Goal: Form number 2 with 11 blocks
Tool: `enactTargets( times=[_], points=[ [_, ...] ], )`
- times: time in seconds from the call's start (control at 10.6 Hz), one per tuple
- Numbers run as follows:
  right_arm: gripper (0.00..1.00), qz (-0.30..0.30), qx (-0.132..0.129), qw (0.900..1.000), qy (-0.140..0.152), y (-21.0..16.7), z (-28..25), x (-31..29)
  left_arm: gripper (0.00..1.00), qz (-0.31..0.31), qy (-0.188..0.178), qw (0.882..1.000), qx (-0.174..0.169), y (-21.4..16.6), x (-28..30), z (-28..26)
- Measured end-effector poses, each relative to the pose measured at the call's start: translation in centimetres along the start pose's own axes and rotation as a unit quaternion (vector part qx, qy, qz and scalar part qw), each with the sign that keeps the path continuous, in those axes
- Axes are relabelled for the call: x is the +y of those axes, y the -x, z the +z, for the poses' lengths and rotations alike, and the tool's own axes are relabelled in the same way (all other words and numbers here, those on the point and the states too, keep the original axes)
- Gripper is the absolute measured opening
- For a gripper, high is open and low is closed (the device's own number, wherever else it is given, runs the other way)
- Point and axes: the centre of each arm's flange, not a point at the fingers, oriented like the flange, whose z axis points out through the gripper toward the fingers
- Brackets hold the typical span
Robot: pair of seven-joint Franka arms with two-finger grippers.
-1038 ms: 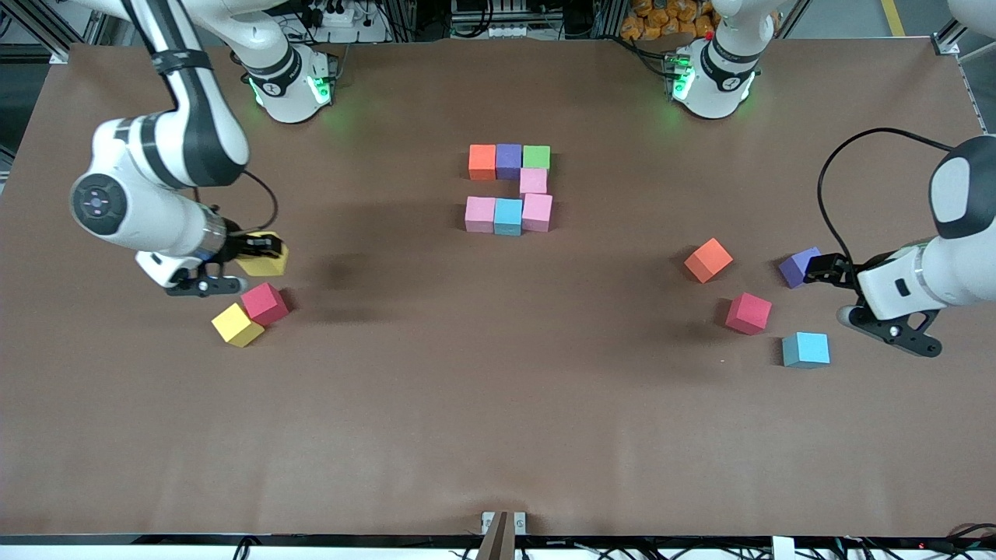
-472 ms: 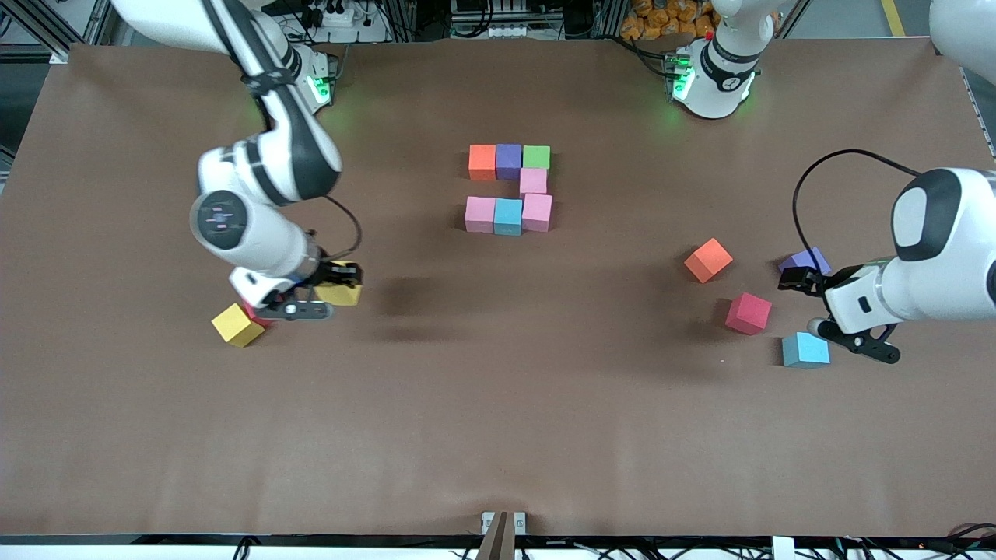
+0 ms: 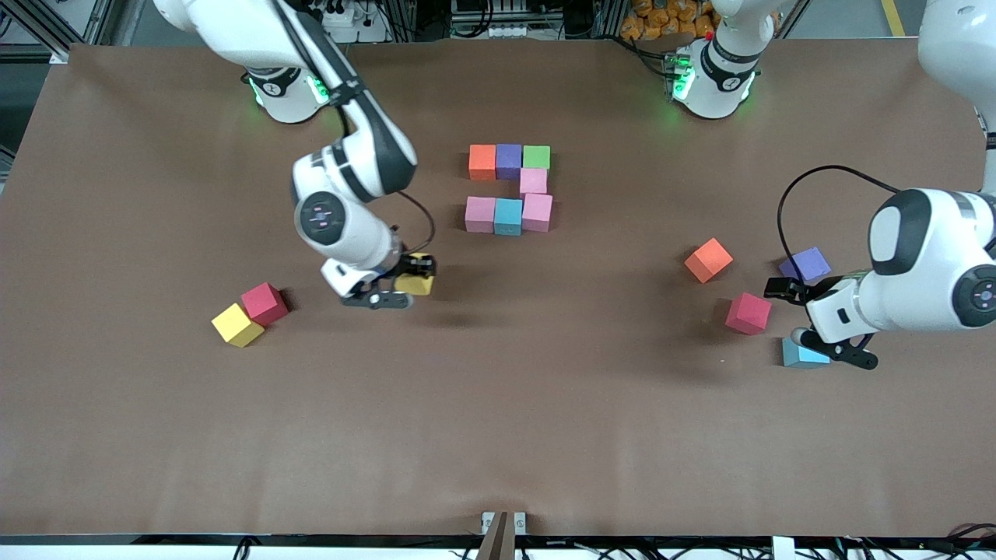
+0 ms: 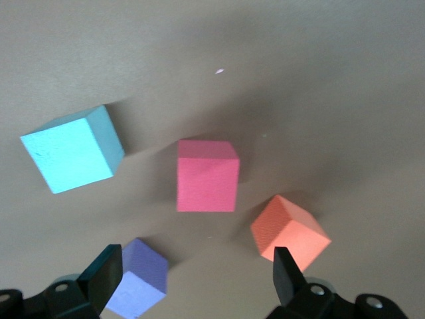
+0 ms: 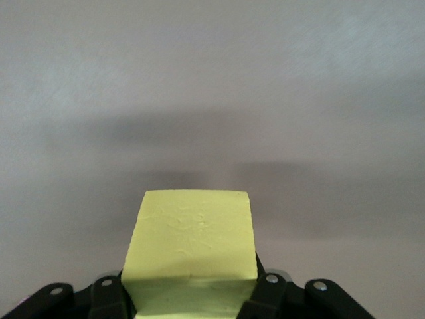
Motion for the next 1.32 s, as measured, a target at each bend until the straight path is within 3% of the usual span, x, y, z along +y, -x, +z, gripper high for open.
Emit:
enactTargets(
  times=[0.19,0.66,0.94,1.32],
  points=[
    [0.59,0.004,-0.007,1.0,0.009,1.3,2.4,-3.2,1.0,-0.002,-0.018,1.0,0.001,-0.4,0.7,0.6],
    [0.59,0.003,-0.038,0.999,0.024,2.7,8.8,-7.2,1.0,-0.015,-0.018,1.0,0.013,-0.5,2.1,4.5],
    [0.59,0.01,-0.071,0.997,0.022,3.5,9.0,-7.7,1.0,-0.033,-0.014,0.999,0.011,-0.5,2.3,5.6],
    [0.59,0.009,-0.095,0.995,0.023,5.1,10.3,-8.7,1.0,-0.034,-0.012,0.999,0.01,-0.6,2.3,6.2]
  ],
)
